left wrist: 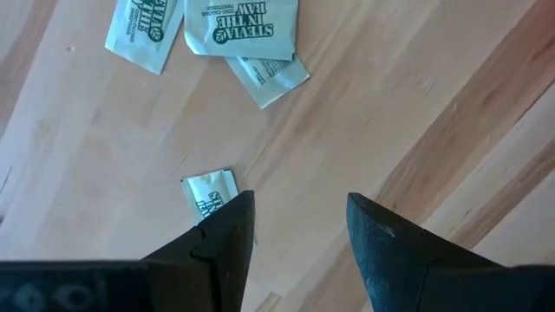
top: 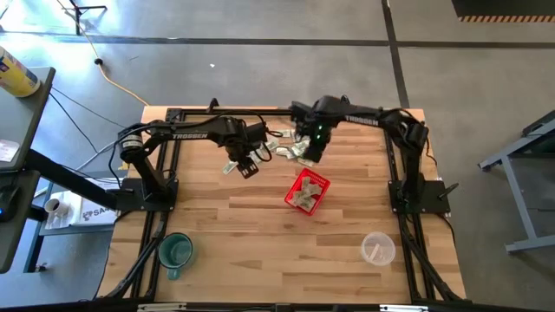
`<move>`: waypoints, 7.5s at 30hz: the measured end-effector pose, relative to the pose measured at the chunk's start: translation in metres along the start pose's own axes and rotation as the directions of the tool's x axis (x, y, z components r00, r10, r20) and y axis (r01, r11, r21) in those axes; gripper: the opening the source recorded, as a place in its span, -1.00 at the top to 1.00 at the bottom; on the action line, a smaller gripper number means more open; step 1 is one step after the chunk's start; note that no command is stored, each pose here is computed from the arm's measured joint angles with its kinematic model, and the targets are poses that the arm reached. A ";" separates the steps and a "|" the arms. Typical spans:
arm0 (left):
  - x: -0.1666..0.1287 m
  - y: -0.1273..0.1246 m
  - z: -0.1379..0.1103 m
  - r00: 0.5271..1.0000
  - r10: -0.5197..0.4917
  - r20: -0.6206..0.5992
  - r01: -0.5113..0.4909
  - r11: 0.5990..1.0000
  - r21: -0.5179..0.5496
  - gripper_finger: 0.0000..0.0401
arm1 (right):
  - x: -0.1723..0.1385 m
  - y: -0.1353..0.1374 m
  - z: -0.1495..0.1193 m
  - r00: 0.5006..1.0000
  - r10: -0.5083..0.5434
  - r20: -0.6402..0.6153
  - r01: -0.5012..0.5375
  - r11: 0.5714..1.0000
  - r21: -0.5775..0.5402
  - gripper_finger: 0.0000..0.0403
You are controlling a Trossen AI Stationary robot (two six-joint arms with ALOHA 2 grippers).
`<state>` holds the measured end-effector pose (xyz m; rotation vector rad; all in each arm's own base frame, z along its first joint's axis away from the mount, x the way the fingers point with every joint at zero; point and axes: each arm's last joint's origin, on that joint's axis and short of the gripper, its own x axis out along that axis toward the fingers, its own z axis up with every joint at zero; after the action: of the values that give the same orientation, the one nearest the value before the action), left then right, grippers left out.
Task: Pick and place items into bin
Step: Put the green stevia packet into the bin, then put the white stevia packet into the bin
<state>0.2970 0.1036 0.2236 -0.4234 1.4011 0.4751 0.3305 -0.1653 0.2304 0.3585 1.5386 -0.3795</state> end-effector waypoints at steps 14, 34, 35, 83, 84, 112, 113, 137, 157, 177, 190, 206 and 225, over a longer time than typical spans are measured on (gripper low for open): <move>0.000 -0.001 0.003 1.000 -0.009 0.027 0.009 1.000 -0.019 -0.09 | 0.026 -0.040 -0.013 0.997 0.020 -0.080 -0.015 0.998 0.063 -0.41; 0.000 -0.001 0.005 0.999 -0.014 0.047 0.016 0.999 -0.038 -0.09 | 0.061 -0.036 0.007 0.998 -0.001 -0.062 0.006 0.996 0.088 0.43; 0.000 -0.001 0.005 0.999 -0.014 0.047 0.016 0.999 -0.038 -0.09 | 0.061 -0.037 0.007 0.998 -0.001 -0.062 0.006 0.996 0.090 0.48; 0.000 -0.001 0.005 0.999 -0.014 0.053 0.016 0.999 -0.045 -0.09 | 0.056 -0.010 -0.004 0.984 -0.018 -0.175 0.015 1.000 -0.018 0.85; 0.000 -0.001 0.006 0.998 -0.015 0.056 0.018 0.999 -0.045 -0.09 | 0.056 -0.009 -0.004 0.985 -0.019 -0.174 0.015 1.000 -0.027 0.79; 0.000 -0.001 0.006 0.998 -0.015 0.057 0.017 0.999 -0.037 -0.09 | 0.076 -0.010 0.005 0.986 0.015 -0.164 0.005 0.992 0.123 0.46; 0.000 -0.001 0.006 0.998 -0.015 0.057 0.017 0.999 -0.037 -0.09 | 0.076 -0.012 0.005 0.986 0.020 -0.164 0.003 0.990 0.140 0.50; 0.000 -0.001 0.006 0.998 -0.013 0.054 0.015 0.999 -0.037 -0.09 | 0.079 -0.015 0.006 0.989 0.050 -0.140 -0.023 0.982 0.186 0.05; 0.000 -0.001 0.006 0.998 -0.006 0.062 0.008 0.999 -0.037 -0.09 | 0.095 -0.004 -0.013 0.973 0.092 -0.211 -0.037 0.968 0.249 0.63; 0.000 -0.003 0.008 0.996 -0.041 0.075 0.039 0.999 0.016 -0.09 | -0.008 0.073 -0.031 0.841 0.530 0.105 -0.534 0.845 0.011 0.69; 0.000 -0.005 0.002 0.997 -0.069 0.014 0.069 0.996 0.054 -0.09 | -0.013 0.089 -0.051 0.984 -0.067 0.168 0.051 0.994 0.094 -0.01; 0.003 0.000 0.000 0.998 0.067 0.001 -0.067 0.995 -0.072 -0.09 | 0.034 -0.036 -0.032 0.996 -0.031 -0.088 0.039 0.996 0.083 -0.12; 0.074 0.047 -0.029 1.000 0.004 -0.030 -0.015 0.930 -0.366 -0.09 | 0.037 -0.033 -0.022 1.000 -0.016 -0.010 0.016 1.000 -0.002 -0.11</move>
<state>0.2551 0.1322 0.1463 -0.7289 1.3433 0.7463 0.2961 -0.1850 0.1934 0.3471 1.5520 -0.3898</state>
